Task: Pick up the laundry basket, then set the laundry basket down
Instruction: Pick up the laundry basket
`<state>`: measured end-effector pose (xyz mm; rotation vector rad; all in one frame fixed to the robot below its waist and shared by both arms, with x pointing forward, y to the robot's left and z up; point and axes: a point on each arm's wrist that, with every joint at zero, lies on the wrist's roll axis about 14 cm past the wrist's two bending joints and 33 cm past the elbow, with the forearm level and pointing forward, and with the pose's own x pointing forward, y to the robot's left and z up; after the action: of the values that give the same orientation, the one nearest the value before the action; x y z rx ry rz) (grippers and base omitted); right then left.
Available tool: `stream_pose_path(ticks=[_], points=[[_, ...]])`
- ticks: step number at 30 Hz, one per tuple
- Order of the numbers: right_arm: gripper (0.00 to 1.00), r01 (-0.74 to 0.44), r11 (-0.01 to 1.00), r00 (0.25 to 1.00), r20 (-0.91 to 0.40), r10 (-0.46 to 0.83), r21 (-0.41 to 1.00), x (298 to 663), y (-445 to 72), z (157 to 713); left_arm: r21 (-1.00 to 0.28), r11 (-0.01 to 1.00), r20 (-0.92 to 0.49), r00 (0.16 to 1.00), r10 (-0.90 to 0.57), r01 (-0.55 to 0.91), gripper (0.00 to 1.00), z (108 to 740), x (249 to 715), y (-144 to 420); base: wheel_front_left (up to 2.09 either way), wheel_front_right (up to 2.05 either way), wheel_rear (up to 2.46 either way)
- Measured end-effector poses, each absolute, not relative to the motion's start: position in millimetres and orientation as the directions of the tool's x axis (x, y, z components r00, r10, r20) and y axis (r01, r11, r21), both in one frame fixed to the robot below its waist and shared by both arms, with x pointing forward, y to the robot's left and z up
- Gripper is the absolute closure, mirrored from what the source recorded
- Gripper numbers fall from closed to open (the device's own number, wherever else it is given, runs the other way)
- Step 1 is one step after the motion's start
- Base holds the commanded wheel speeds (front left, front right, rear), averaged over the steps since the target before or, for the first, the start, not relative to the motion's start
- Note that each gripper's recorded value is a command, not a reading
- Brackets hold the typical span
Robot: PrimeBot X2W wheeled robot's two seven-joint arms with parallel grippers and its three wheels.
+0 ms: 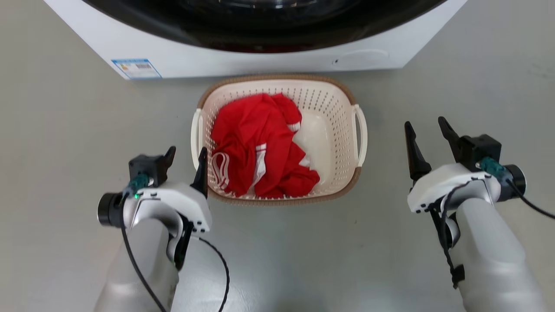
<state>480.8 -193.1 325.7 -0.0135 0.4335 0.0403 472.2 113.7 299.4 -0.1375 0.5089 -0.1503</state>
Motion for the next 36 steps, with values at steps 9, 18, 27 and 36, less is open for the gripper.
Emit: stream_pose_path(ticks=[9,18,27,36], points=[[0.0,-0.064,0.998,0.832,-0.553,0.055,0.003,493.1,-186.0,269.9,-0.182,0.978,-0.547,0.815,-0.191,0.107,0.0,260.4,495.3,106.8,0.0,0.0,0.0],[0.0,-0.106,0.994,0.795,-0.599,0.094,0.016,508.4,-172.2,235.3,-0.169,0.98,-0.599,0.779,-0.188,0.107,0.0,227.1,508.1,107.9,0.0,0.0,0.0],[0.0,-0.126,0.992,0.778,-0.618,0.112,0.021,517.9,-166.4,217.4,-0.157,0.981,-0.628,0.756,-0.187,0.113,0.0,207.9,515.7,108.2,0.0,0.0,0.0],[0.0,-0.136,0.99,0.759,-0.639,0.121,0.026,521.7,-162.9,198.5,-0.149,0.984,-0.662,0.73,-0.173,0.099,0.0,186.7,517.1,110.7,0.0,0.0,0.0]])
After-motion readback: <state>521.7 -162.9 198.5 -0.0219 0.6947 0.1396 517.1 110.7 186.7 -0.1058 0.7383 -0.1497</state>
